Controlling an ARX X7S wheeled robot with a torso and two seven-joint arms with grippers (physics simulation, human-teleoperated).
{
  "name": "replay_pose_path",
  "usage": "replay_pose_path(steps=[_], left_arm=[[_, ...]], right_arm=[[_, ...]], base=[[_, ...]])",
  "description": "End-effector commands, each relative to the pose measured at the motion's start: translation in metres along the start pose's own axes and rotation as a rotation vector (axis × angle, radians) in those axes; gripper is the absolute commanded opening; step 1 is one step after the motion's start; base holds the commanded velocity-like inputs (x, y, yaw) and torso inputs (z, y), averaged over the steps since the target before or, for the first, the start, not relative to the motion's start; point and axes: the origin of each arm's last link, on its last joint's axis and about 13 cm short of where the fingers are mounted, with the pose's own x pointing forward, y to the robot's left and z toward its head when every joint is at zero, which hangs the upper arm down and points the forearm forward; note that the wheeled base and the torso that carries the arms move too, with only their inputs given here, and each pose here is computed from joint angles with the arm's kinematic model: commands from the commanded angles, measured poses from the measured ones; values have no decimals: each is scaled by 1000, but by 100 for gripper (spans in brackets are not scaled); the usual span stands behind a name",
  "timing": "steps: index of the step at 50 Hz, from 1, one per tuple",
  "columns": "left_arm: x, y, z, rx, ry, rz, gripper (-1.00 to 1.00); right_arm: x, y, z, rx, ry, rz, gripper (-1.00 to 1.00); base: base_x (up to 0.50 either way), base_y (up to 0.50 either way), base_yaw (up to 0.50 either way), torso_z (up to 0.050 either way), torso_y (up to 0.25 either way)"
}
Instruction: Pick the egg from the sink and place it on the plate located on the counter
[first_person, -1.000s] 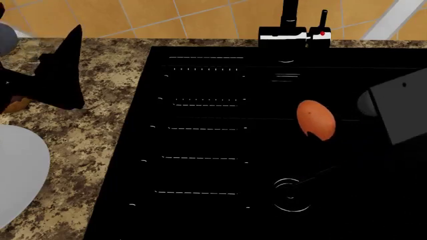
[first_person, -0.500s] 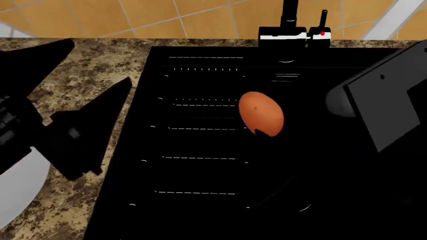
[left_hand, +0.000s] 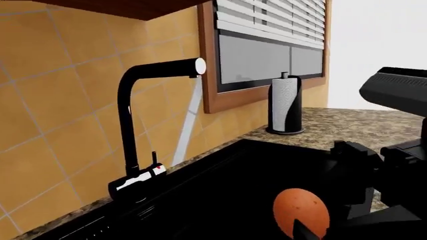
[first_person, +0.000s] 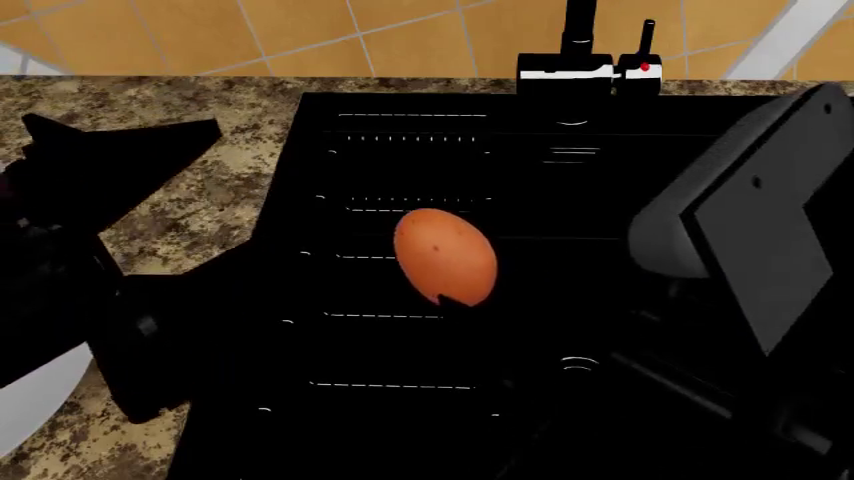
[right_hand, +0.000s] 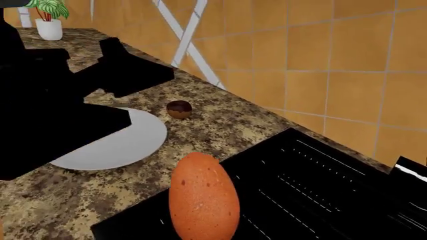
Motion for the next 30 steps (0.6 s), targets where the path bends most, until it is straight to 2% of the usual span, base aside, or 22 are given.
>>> replay_pose_path(steps=[1,12,18,22,30], left_arm=[[2,4,-4,-37,38,-108,100],[29,32,-17,-98,126,-207,100],[37,40,-19,-120,137,-225,100],[40,38,-24,-156,136,-267,100],[33,35,-24,-157,131,-288,100]], right_arm=[[-3,0,0,-7,-28,77,-100],[-4,7,-1,-16,-33,126,-100],[-7,5,-2,-19,-44,138,-100],[-6,5,-4,-22,-41,143,-100],[-7,10,0,-36,-38,141,-100]], base=[[0,0,0,0,0],[0,0,0,0,0],[0,0,0,0,0],[0,0,0,0,0],[0,0,0,0,0]])
